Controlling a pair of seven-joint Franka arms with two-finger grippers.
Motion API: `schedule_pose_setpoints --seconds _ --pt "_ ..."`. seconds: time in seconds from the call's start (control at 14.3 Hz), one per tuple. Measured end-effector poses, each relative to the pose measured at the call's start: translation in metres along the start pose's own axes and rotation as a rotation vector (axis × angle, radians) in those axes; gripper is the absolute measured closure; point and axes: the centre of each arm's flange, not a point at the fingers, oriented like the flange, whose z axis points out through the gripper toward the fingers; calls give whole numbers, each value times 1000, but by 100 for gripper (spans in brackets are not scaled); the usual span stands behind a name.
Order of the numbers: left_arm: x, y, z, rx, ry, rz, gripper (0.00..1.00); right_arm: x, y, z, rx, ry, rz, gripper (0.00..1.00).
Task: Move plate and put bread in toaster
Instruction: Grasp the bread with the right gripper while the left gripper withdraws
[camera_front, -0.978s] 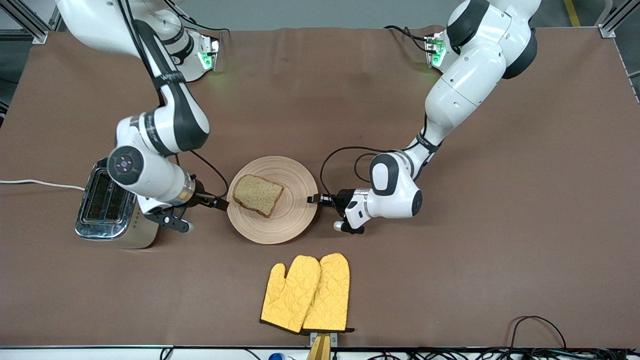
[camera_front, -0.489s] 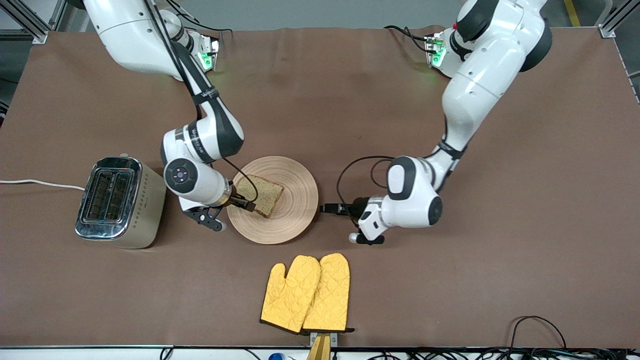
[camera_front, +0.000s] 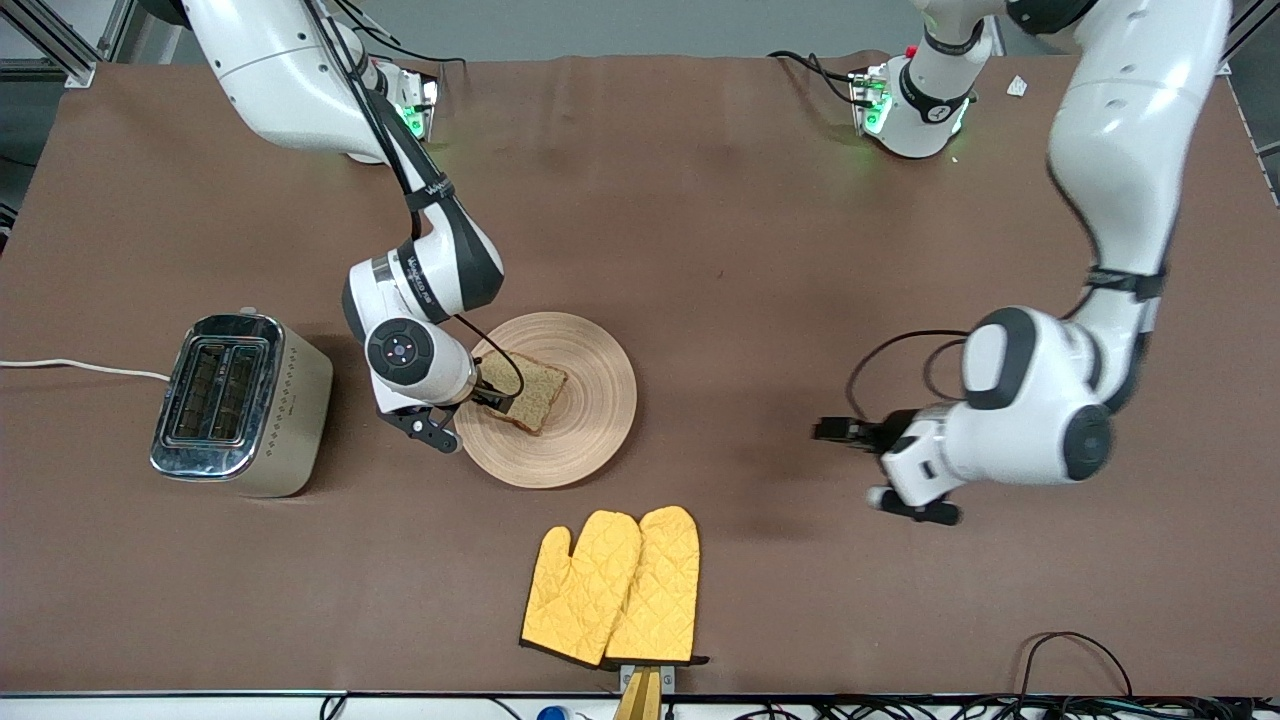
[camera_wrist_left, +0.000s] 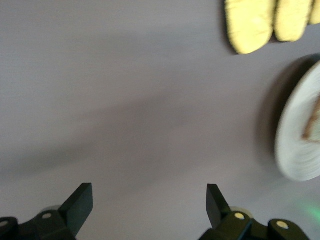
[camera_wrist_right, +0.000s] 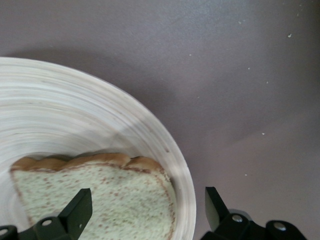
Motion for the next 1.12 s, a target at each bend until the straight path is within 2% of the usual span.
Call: schedule_pose_setpoints --seconds 0.35,0.42,0.49,0.77,0.84,1.12 --pt "-41 -7 -109 232 23 34 0 -6 4 18 21 26 -11 4" --pt "-51 -3 -129 260 29 38 0 -8 3 17 22 27 -14 12" --pt "-62 3 -149 282 36 42 0 -9 2 16 23 28 -16 22" --pt "-99 18 -213 334 92 30 0 -11 1 14 25 30 -18 26" --pt "-105 19 -224 341 108 26 0 -11 2 13 25 30 -18 32" --pt "-128 -2 -264 363 154 -4 0 -10 2 13 27 30 -18 37"
